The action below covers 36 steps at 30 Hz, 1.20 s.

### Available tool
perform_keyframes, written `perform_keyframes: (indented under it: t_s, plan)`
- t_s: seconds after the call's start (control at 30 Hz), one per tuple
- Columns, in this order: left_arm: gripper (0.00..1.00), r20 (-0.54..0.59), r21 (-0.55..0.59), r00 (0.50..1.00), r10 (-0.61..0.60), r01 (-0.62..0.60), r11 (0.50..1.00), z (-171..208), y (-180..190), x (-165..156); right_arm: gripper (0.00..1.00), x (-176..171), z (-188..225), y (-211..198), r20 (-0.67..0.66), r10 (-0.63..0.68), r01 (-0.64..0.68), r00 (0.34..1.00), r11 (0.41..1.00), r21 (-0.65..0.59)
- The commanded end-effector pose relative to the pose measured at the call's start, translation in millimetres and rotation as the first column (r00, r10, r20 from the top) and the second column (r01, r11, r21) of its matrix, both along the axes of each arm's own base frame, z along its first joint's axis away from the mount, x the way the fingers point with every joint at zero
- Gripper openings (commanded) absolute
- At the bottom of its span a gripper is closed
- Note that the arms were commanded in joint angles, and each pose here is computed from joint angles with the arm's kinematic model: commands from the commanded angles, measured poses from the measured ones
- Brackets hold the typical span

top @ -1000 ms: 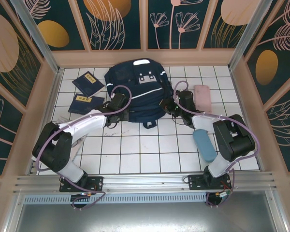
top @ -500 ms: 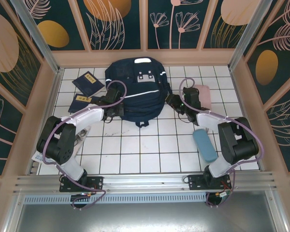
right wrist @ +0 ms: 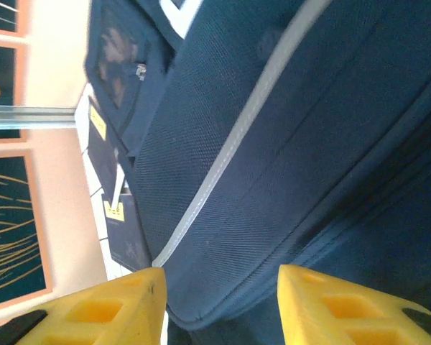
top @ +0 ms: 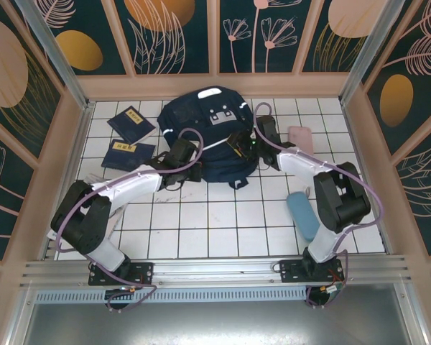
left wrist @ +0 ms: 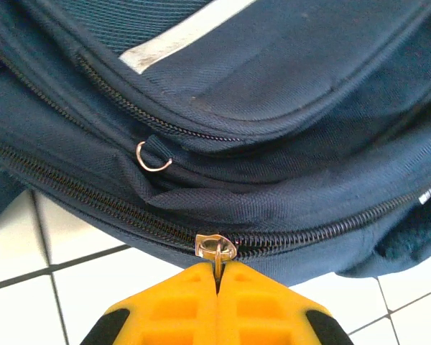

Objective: Pack the student bag

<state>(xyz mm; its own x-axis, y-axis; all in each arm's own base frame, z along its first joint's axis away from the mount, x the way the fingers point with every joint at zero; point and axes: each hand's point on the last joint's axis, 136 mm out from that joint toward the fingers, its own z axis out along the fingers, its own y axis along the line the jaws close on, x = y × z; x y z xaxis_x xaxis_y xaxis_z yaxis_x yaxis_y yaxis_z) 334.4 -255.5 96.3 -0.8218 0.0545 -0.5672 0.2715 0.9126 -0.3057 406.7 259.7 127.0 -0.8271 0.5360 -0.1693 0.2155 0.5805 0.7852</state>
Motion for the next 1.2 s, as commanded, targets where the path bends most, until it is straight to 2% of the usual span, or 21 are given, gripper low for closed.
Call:
perform_keyframes:
  t_s: [0.0, 0.23, 0.37, 0.47, 0.57, 0.6, 0.63, 0.73, 0.83, 1.17]
  plan:
    - [0.0, 0.055, -0.099, 0.998, 0.001, 0.005, 0.995, 24.5, -15.1, 0.2, 0.47, -3.1, -18.4, -6.7, -0.127, -0.098, 0.098, 0.987, 0.995, -0.011]
    - [0.0, 0.044, -0.09, 0.999, -0.013, 0.017, 0.996, 16.5, -13.9, -6.5, 0.49, 8.3, -26.2, -1.7, -0.162, -0.13, 0.129, 0.978, 0.992, -0.012]
    - [0.0, 0.047, -0.084, 0.999, -0.01, 0.014, 0.996, 14.7, -12.6, -6.0, 0.46, 13.7, -42.8, -5.6, -0.215, -0.191, 0.191, 0.958, 0.981, -0.022]
    - [0.0, 0.054, -0.055, 0.999, 0.004, -0.001, 0.998, 12.9, -7.5, -3.8, 0.37, 19.7, -48.1, -7.4, -0.228, -0.22, 0.221, 0.949, 0.975, -0.021]
    - [0.0, 0.069, 0.009, 0.997, 0.037, -0.038, 0.999, 11.1, 3.8, 0.2, 0.16, 25.2, -45.6, -12.9, -0.202, -0.247, 0.244, 0.948, 0.969, -0.043]
    - [0.0, 0.075, 0.047, 0.995, 0.069, -0.073, 0.996, 9.3, 12.3, 3.3, 0.06, 25.5, -45.8, -15.7, -0.189, -0.253, 0.247, 0.949, 0.967, -0.058]
    - [0.0, 0.075, 0.096, 0.99, 0.116, -0.123, 0.988, 5.0, 23.8, 5.1, 0.0, 26.1, -44.1, -19.1, -0.17, -0.258, 0.25, 0.951, 0.966, -0.067]
    - [0.0, 0.111, 0.223, 0.964, 0.243, -0.262, 0.939, 6.2, 54.5, 17.1, 0.0, 20.1, -46.3, -34.1, -0.149, -0.289, 0.275, 0.946, 0.955, -0.108]
    - [0.0, 0.134, 0.256, 0.947, 0.292, -0.318, 0.913, 7.8, 69.2, 24.3, 0.0, 8.9, -45.0, -48.9, -0.124, -0.309, 0.292, 0.943, 0.946, -0.138]
    - [0.0, 0.149, 0.261, 0.964, 0.22, -0.252, 0.932, 12.6, 69.1, 46.5, 0.0, -37.9, -38.2, -74.7, -0.082, -0.267, 0.246, 0.96, 0.948, -0.201]
